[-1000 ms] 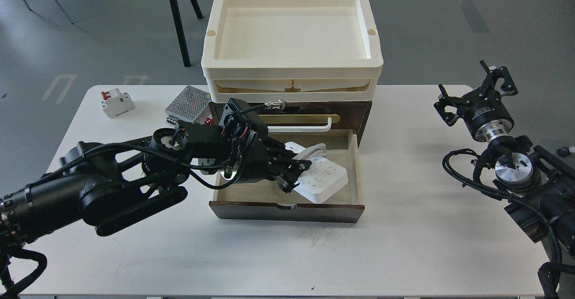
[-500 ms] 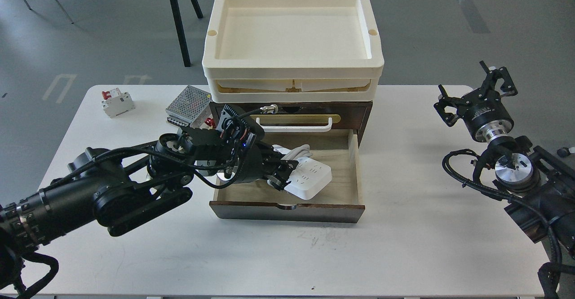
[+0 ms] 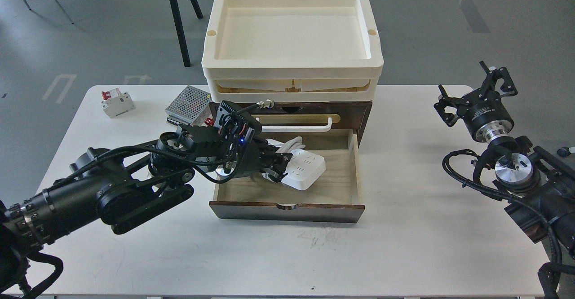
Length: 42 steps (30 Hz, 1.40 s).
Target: Put charging cable into cabinet
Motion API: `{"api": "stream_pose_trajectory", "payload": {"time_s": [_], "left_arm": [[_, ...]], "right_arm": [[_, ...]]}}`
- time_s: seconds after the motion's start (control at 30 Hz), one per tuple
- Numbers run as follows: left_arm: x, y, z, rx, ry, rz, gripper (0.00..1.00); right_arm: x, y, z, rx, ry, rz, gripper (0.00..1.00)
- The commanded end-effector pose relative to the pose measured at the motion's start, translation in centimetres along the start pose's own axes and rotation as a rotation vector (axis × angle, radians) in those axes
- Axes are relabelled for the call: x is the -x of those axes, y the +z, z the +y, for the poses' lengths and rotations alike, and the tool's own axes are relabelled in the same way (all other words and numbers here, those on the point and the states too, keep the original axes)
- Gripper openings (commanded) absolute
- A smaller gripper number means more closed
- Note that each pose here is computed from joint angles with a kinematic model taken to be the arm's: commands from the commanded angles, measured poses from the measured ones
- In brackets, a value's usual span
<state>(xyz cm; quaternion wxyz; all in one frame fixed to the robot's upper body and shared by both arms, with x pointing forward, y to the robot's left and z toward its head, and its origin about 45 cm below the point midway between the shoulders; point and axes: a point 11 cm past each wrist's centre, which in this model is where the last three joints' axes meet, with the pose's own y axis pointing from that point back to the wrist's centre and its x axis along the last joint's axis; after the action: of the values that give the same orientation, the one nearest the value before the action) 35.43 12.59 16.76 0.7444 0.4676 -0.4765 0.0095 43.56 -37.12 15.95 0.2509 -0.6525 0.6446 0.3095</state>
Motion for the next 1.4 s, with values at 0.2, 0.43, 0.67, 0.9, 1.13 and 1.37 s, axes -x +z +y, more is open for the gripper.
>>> {"api": "stream_pose_trajectory", "payload": {"time_s": [0.2, 0.43, 0.67, 0.9, 1.13, 1.37], "left_arm": [[-1.3, 0.0, 0.6, 0.018, 0.047, 0.077, 0.78], [-8.5, 4.3, 5.1, 0.530, 0.289, 0.457, 0.93], [-18.1, -1.0, 15.7, 1.010, 0.738, 1.001, 0.99], [-16.9, -12.5, 19.5, 1.088, 0.883, 1.607, 0.99], [-8.1, -22.2, 19.1, 0.885, 1.126, 1.915, 1.00], [4.3, -26.7, 18.7, 0.660, 1.322, 2.186, 1.00]], "right_arm": [[0.0, 0.0, 0.0, 0.000, 0.000, 0.000, 1.00], [0.0, 0.0, 0.0, 0.000, -0.003, -0.001, 1.00], [0.0, 0.0, 0.0, 0.000, -0.003, -0.001, 1.00], [0.1, -0.2, -0.1, -0.003, -0.004, 0.001, 1.00], [0.3, -0.5, -0.3, -0.015, -0.002, -0.008, 1.00], [0.2, -1.2, -0.4, -0.038, 0.005, -0.029, 1.00]]}}
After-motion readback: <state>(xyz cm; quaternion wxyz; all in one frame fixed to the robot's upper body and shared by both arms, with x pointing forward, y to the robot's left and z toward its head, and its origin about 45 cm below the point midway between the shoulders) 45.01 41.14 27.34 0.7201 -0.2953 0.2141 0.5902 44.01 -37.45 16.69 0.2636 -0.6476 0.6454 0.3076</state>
